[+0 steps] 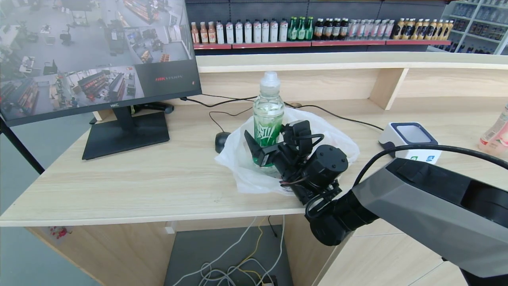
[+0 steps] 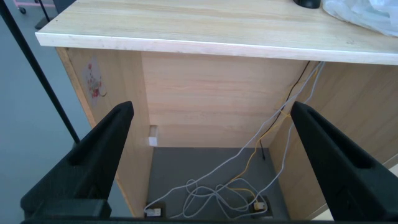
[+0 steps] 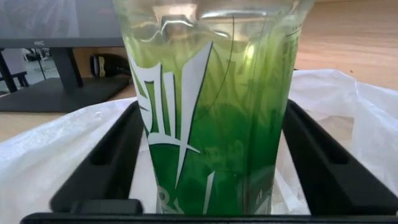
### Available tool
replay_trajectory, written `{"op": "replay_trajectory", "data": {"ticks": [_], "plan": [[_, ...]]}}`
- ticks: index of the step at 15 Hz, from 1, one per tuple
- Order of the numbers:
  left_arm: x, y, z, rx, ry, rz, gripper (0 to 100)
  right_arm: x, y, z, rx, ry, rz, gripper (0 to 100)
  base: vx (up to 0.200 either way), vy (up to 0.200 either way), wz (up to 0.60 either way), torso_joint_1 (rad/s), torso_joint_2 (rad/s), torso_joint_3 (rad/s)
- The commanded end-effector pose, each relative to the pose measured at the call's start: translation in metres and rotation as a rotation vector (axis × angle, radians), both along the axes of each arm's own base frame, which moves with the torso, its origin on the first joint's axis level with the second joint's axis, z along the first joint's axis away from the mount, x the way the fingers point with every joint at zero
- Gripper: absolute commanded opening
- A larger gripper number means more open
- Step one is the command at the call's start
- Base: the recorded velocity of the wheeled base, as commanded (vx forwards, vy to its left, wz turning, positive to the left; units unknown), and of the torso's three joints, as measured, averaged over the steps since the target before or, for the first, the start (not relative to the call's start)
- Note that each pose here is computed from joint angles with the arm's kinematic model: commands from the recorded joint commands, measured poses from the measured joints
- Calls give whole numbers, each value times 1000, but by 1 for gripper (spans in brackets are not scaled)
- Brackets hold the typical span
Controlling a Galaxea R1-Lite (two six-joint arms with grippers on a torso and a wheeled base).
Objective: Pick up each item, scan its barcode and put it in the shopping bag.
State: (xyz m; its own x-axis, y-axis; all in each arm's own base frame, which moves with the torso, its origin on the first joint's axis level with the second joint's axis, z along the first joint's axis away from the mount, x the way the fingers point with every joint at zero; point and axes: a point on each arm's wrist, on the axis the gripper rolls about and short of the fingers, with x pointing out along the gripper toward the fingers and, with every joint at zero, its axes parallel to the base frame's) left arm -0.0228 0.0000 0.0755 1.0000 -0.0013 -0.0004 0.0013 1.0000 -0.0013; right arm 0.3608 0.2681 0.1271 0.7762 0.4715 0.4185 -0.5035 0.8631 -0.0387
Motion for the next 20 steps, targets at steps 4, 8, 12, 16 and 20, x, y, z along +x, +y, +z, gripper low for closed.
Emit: {"op": "replay_trajectory", "data": {"ticks": [4, 8, 12, 16, 20], "plan": [[0, 0, 0, -2, 0, 0, 100, -10, -3, 12, 1, -11, 4, 100, 0, 0, 0, 0, 0, 0], [0, 0, 0, 1, 0, 0, 100, -32, -4, 28, 4, -14, 34, 100, 0, 0, 0, 0, 0, 0], [0, 0, 0, 1, 0, 0, 100, -53, -21, 34, -26, 23, 33, 100, 0, 0, 0, 0, 0, 0], [0, 0, 0, 1, 0, 0, 100, -75, -27, 37, -47, 46, 55, 100, 0, 0, 0, 0, 0, 0], [0, 0, 0, 0, 0, 1, 100, -109, -57, 50, -63, 66, 54, 100, 0, 0, 0, 0, 0, 0]]}}
